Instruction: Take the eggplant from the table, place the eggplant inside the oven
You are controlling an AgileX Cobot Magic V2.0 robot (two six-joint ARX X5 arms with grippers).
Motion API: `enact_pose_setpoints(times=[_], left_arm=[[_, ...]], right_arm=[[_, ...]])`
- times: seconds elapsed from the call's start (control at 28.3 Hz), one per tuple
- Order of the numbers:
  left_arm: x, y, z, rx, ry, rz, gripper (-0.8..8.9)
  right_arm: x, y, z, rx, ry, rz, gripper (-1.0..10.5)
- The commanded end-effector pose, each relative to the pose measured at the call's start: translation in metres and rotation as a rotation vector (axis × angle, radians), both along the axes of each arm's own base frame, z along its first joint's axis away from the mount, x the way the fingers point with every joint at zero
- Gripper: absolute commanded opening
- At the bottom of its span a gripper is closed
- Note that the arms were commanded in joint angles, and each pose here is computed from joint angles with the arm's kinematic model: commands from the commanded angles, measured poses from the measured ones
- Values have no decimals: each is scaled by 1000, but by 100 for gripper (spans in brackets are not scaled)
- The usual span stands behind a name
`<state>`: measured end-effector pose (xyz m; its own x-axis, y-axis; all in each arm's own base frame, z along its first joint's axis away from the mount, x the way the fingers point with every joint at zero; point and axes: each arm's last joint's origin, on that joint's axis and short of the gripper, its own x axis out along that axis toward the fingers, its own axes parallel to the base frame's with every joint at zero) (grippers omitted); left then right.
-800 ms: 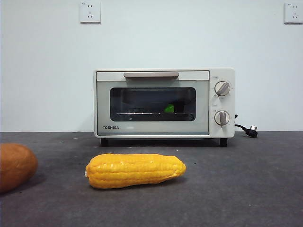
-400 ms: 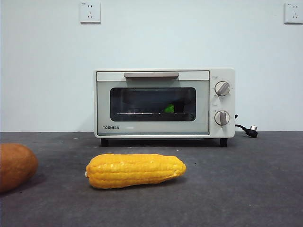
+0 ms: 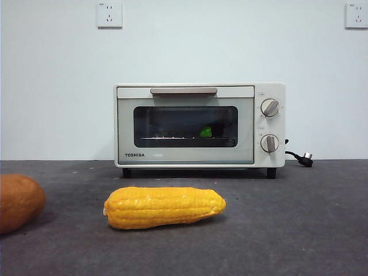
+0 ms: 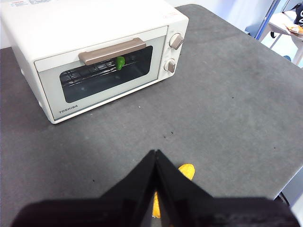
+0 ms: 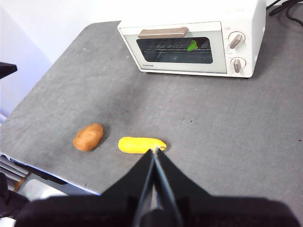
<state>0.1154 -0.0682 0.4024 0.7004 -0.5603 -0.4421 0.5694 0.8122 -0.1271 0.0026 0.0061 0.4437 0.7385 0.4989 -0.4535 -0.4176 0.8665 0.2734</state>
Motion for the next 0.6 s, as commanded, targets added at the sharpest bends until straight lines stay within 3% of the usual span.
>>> enact_pose_setpoints(times=[0.04,0.39,0.6], left_arm=[[1,-1,1,-10,-11,2,-5],[1,-1,0,-8,-7,3,-4],[-2,1,-10,55,88,-6,-4]], right_arm=[[-1,-1,-2,-15,16,3,1],[-1,-1,-2,-15,17,3,1],[-1,-1,-2,-15,17,3,1]])
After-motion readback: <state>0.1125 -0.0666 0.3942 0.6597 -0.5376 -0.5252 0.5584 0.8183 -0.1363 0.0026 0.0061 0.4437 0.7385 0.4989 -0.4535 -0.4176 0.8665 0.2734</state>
